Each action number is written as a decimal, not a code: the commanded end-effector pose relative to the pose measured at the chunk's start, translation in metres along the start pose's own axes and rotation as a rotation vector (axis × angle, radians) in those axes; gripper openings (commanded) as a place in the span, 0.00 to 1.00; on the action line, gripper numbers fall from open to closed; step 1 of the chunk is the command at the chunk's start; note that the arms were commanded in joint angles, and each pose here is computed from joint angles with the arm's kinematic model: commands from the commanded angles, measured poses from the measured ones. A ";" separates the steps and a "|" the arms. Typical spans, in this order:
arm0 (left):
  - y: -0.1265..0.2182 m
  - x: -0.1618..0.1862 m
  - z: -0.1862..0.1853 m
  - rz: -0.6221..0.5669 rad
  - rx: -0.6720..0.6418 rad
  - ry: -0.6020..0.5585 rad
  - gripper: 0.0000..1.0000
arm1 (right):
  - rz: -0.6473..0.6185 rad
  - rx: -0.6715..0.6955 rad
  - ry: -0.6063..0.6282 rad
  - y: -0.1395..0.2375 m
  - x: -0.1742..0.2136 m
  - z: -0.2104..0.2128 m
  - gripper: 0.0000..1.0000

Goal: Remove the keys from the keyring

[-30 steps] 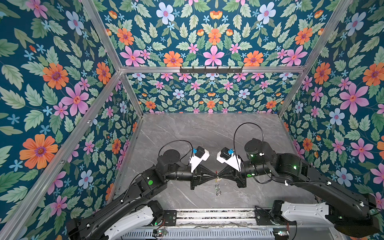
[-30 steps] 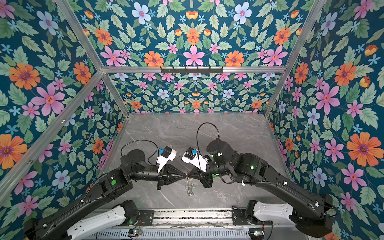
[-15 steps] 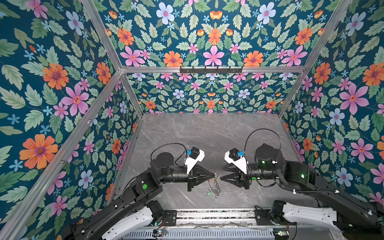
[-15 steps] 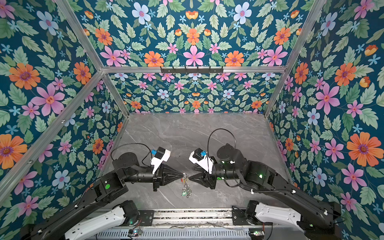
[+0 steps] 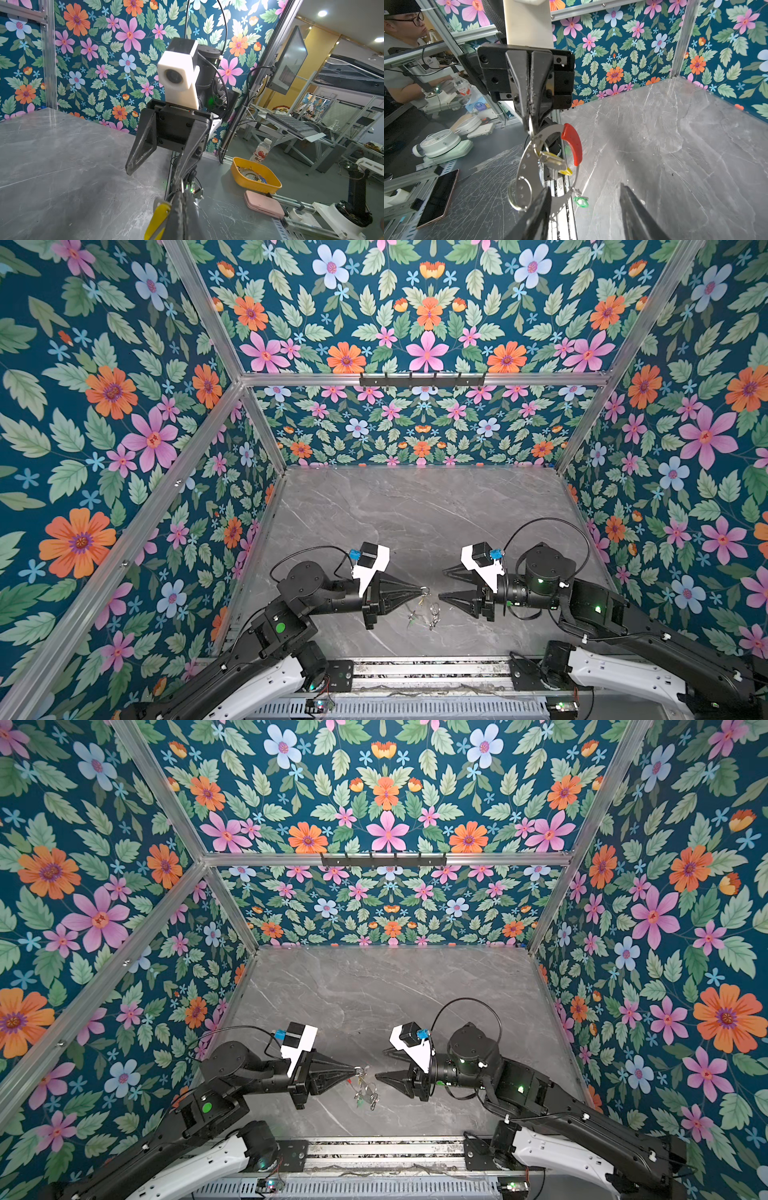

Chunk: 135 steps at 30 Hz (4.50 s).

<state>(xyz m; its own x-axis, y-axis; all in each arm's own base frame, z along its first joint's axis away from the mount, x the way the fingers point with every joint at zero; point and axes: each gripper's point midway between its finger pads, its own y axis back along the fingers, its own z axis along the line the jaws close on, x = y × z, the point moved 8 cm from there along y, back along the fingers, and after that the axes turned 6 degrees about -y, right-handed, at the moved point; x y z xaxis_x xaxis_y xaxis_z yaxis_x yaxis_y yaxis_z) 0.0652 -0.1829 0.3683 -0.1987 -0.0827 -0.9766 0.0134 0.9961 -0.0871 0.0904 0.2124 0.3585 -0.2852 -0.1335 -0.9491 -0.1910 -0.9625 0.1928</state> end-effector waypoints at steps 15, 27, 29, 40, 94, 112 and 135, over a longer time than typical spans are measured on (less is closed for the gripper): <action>0.002 -0.012 -0.006 -0.106 0.040 -0.066 0.00 | -0.005 -0.162 -0.007 -0.018 -0.013 0.012 0.69; 0.002 -0.009 -0.005 -0.138 0.061 -0.069 0.00 | 0.010 -0.149 0.013 -0.033 -0.013 0.012 0.66; 0.002 -0.009 -0.005 -0.145 0.058 -0.070 0.00 | 0.013 -0.146 0.011 -0.034 -0.012 0.012 0.64; 0.016 -0.004 0.005 -0.177 -0.135 -0.067 0.00 | 0.005 0.054 -0.094 -0.018 0.011 -0.006 0.67; 0.067 0.024 0.007 -0.282 -0.421 -0.036 0.00 | 0.975 0.169 -0.093 -0.126 0.260 0.022 0.33; 0.066 0.024 0.009 -0.280 -0.430 -0.039 0.00 | 0.987 0.145 -0.022 -0.118 0.263 0.030 0.08; 0.067 0.023 0.008 -0.286 -0.430 -0.042 0.00 | 0.592 0.398 -0.090 -0.086 0.202 -0.016 0.00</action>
<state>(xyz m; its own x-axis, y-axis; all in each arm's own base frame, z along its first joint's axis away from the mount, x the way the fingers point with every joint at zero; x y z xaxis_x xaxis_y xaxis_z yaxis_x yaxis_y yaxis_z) 0.0711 -0.1206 0.3305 -0.1211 -0.3136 -0.9418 -0.4471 0.8643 -0.2303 0.0466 0.2726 0.1382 -0.4914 -0.6556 -0.5733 -0.1944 -0.5591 0.8060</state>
